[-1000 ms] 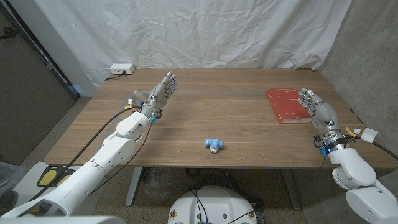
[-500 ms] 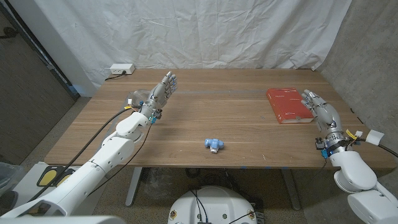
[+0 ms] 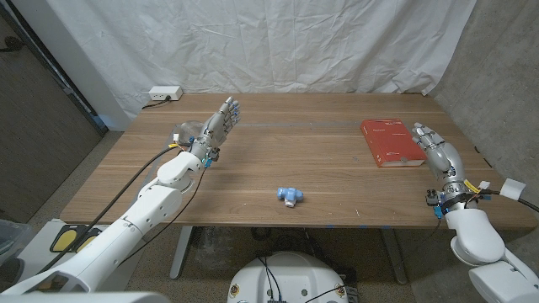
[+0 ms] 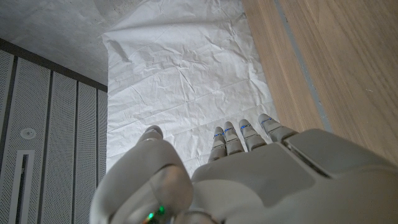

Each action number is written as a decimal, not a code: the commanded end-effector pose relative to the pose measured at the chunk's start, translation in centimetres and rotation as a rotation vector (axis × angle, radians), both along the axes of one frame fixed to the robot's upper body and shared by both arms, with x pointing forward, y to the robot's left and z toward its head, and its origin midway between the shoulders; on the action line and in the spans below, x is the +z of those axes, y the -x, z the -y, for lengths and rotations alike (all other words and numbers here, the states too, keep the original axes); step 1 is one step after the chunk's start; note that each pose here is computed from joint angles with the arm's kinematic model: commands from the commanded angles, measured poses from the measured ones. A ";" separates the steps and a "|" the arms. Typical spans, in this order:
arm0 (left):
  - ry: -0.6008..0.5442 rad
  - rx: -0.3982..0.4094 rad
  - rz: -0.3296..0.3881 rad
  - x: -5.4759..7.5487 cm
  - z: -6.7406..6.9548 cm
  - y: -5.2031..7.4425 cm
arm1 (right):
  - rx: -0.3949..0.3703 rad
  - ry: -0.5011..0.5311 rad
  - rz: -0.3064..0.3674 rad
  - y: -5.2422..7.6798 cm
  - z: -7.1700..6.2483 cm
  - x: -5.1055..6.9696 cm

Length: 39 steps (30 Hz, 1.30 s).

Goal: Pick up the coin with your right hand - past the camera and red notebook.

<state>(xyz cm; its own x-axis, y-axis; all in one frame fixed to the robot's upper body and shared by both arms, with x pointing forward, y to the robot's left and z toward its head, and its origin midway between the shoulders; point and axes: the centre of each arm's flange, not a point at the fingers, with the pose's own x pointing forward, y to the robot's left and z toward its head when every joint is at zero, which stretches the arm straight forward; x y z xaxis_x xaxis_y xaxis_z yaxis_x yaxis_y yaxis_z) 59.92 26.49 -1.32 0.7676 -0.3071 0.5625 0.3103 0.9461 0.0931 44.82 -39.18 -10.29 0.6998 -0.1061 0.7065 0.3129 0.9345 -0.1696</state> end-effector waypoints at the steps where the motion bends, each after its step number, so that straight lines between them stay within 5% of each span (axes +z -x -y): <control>1: 0.007 0.000 0.005 -0.2 0.2 0.2 | -0.110 0.074 -0.017 0.6 -0.1 0.0; 39: 0.010 0.007 0.000 -0.8 -0.5 0.6 | -0.297 0.206 -0.086 0.8 -0.2 0.7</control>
<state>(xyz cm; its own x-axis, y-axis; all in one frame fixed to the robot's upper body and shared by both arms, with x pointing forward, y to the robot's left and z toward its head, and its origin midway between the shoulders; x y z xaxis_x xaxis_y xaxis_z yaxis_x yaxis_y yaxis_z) 59.47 26.88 -1.98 0.7669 -0.2981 0.5682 0.3070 0.9481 0.0830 44.37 -39.10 -9.84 0.7141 -0.1645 0.6804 0.5088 0.7895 -0.3431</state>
